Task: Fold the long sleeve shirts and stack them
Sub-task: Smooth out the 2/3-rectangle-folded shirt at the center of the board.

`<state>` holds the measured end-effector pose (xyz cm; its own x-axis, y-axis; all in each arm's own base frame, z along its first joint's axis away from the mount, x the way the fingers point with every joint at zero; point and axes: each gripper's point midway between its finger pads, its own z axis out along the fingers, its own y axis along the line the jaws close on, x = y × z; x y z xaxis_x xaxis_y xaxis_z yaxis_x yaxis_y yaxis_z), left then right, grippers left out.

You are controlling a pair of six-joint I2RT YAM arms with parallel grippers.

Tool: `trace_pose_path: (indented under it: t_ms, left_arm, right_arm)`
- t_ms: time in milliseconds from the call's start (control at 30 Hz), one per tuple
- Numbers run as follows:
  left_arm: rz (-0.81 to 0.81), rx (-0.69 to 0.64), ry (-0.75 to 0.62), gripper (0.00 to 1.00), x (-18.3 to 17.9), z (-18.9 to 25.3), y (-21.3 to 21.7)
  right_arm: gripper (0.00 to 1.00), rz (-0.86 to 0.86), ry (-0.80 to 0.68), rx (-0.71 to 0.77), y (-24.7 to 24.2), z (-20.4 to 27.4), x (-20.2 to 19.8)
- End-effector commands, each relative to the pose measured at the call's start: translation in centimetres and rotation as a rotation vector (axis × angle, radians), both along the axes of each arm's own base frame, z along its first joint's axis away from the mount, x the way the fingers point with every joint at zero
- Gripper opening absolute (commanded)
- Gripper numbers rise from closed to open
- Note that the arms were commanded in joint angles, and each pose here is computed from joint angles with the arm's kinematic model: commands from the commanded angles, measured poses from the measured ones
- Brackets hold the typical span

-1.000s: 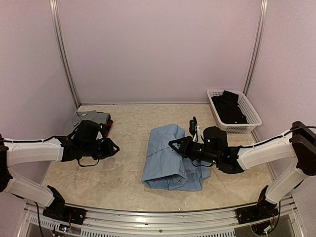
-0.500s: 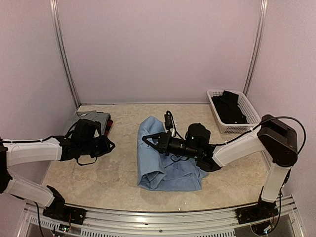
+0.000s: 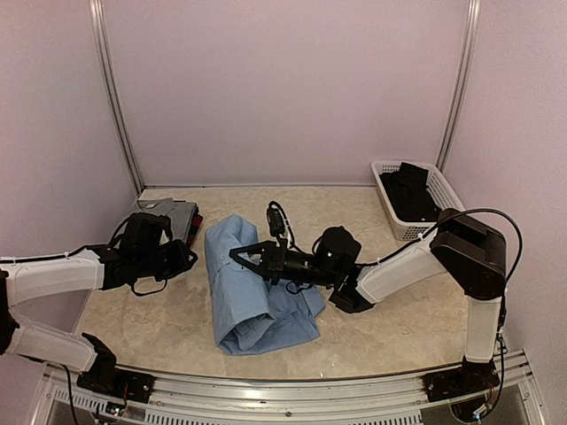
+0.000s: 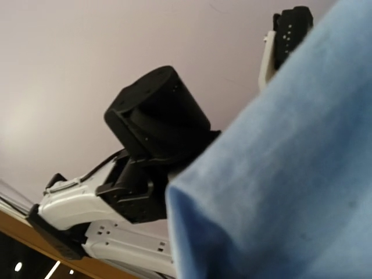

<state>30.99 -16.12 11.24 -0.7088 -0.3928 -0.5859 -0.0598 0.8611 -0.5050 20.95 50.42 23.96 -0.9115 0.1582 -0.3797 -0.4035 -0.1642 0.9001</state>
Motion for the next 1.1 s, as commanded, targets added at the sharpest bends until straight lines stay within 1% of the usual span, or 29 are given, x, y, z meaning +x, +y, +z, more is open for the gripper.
trace_pose_path:
  t_ms: [0,167,267,467,567,667,800,1000,1067]
  left_arm:
    - [0.0,0.005,-0.006,0.25,0.1,-0.2,0.2]
    - [-0.006,0.003,-0.006,0.25,0.1,-0.2,0.1]
    - [-0.005,0.002,-0.007,0.25,0.1,-0.2,0.1]
    - [-0.013,-0.004,-0.005,0.25,0.1,-0.2,-0.1]
    - [-0.016,-0.003,-0.003,0.25,0.1,-0.3,-0.2]
    - [-0.019,0.002,-0.002,0.25,-0.1,-0.3,-0.2]
    - [-0.018,0.004,-0.003,0.25,0.0,-0.4,-0.1]
    - [-0.031,0.001,-0.002,0.25,-0.1,-0.5,-0.5]
    - [-0.032,0.003,-0.001,0.25,-0.1,-0.6,-0.6]
  right_arm:
    - [0.0,0.003,0.001,0.084,-2.1,1.9,-0.5]
    - [0.0,-0.08,0.064,-0.001,-5.4,-1.4,0.7]
    - [0.0,-0.121,0.089,0.011,-7.5,-2.0,1.2]
    - [0.0,-0.167,0.153,0.038,-9.9,-4.1,2.0]
    - [0.05,-0.198,0.179,0.014,-10.9,-5.5,2.6]
    - [0.1,-0.242,0.199,-0.053,-11.8,-7.2,3.3]
    - [0.25,-0.301,0.213,-0.161,-12.8,-8.8,4.0]
    - [0.28,-0.425,0.16,-0.41,-14.5,-10.5,5.4]
    - [0.32,-0.432,0.12,-0.475,-14.6,-10.3,5.6]
